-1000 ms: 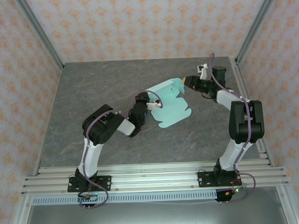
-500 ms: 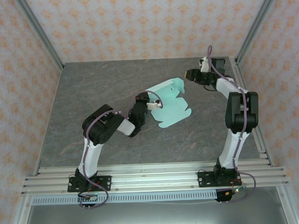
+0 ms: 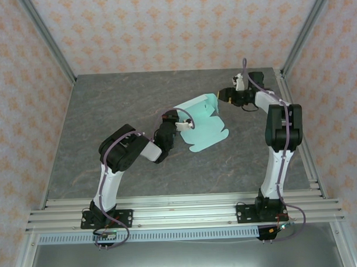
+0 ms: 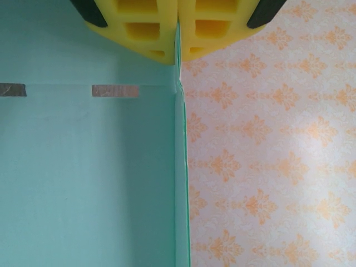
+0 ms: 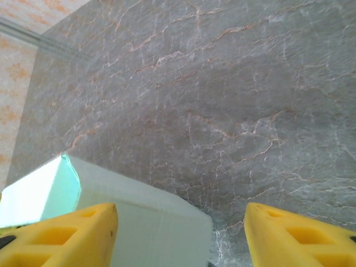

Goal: Fold the paper box

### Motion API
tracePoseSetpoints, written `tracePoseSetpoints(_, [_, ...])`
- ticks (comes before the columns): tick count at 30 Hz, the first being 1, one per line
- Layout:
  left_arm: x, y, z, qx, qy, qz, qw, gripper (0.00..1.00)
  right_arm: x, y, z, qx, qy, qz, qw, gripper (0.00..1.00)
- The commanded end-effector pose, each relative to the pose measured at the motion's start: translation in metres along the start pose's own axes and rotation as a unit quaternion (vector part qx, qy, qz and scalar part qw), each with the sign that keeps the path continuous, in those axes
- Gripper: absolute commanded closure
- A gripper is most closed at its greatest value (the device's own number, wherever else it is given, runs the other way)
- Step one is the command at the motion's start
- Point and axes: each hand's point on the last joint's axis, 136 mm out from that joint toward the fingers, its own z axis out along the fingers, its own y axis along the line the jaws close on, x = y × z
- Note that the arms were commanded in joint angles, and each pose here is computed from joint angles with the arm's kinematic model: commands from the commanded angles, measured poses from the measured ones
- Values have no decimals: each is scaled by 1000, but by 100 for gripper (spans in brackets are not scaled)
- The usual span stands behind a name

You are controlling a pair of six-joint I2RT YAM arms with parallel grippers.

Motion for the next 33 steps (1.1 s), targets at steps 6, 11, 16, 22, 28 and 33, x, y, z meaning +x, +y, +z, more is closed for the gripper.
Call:
tracePoseSetpoints(6, [-6, -6, 2, 4, -7, 5, 1000, 100, 20, 30, -1, -33, 28, -40, 998, 38])
tracePoseSetpoints(11, [-9, -8, 3, 11, -14, 2, 1000, 100, 26, 43, 4, -38, 43, -63, 996, 38])
tracePoseSetpoints(16, [-10, -11, 5, 18, -18, 0, 1000, 100, 26, 47, 11, -47, 48, -68, 995, 38])
tracePoseSetpoints(22, [-11, -10, 7, 19, -19, 0, 1000, 100, 27, 56, 17, -51, 56, -82, 994, 39])
tracePoseSetpoints(28, [-11, -10, 8, 22, -20, -2, 1000, 100, 27, 64, 23, -53, 55, -93, 993, 41])
tracePoseSetpoints(33, [-12, -12, 8, 29, -24, -6, 999, 100, 24, 65, 27, -48, 51, -97, 993, 45])
